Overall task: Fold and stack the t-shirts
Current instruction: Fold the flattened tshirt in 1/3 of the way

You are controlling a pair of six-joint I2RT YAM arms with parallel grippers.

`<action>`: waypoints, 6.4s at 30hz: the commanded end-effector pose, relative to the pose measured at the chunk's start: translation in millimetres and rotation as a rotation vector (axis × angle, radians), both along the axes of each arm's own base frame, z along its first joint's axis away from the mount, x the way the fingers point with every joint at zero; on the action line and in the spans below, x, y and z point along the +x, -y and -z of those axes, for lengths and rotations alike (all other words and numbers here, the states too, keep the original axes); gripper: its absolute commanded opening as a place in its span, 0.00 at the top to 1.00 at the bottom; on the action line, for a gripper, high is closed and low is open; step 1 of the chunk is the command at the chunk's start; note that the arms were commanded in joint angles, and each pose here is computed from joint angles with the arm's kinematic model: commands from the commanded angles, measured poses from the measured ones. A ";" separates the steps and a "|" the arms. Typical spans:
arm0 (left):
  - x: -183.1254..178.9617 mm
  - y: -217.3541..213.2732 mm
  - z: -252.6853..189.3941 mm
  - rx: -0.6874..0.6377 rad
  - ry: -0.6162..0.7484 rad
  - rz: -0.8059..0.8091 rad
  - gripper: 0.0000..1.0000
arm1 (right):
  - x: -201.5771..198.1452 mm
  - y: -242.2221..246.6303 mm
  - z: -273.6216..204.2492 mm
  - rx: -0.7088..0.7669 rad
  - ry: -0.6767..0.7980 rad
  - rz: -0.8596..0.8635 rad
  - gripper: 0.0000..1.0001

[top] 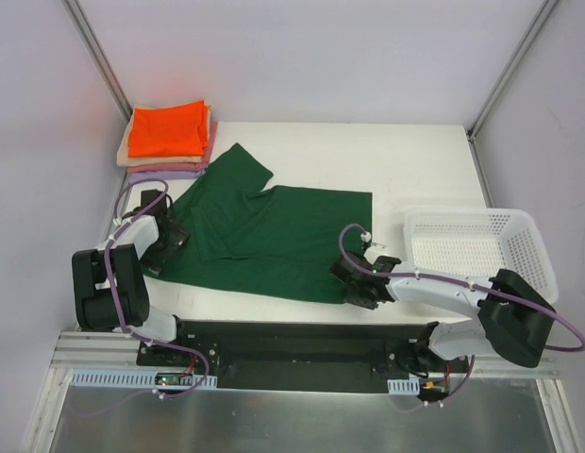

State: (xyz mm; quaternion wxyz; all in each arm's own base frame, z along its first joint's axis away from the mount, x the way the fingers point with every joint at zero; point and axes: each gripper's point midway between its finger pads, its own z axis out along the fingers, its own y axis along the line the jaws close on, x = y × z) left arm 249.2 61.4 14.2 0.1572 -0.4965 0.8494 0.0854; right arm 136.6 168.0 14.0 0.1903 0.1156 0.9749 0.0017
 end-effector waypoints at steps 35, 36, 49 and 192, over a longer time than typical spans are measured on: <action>-43.2 -7.9 7.2 0.029 -0.124 -0.063 0.01 | -43.7 89.2 -70.4 -0.547 -0.378 -0.471 0.66; -43.0 -6.7 5.5 0.026 -0.117 -0.062 0.01 | -48.1 87.4 -65.1 -0.518 -0.387 -0.467 0.54; -30.8 11.9 -29.2 -0.062 0.073 -0.089 0.01 | 35.4 -27.9 -107.8 -0.111 0.061 -0.575 0.04; 49.9 186.9 -48.7 -0.295 0.058 0.447 1.00 | 74.5 4.9 -11.4 -0.072 -0.080 -0.656 0.04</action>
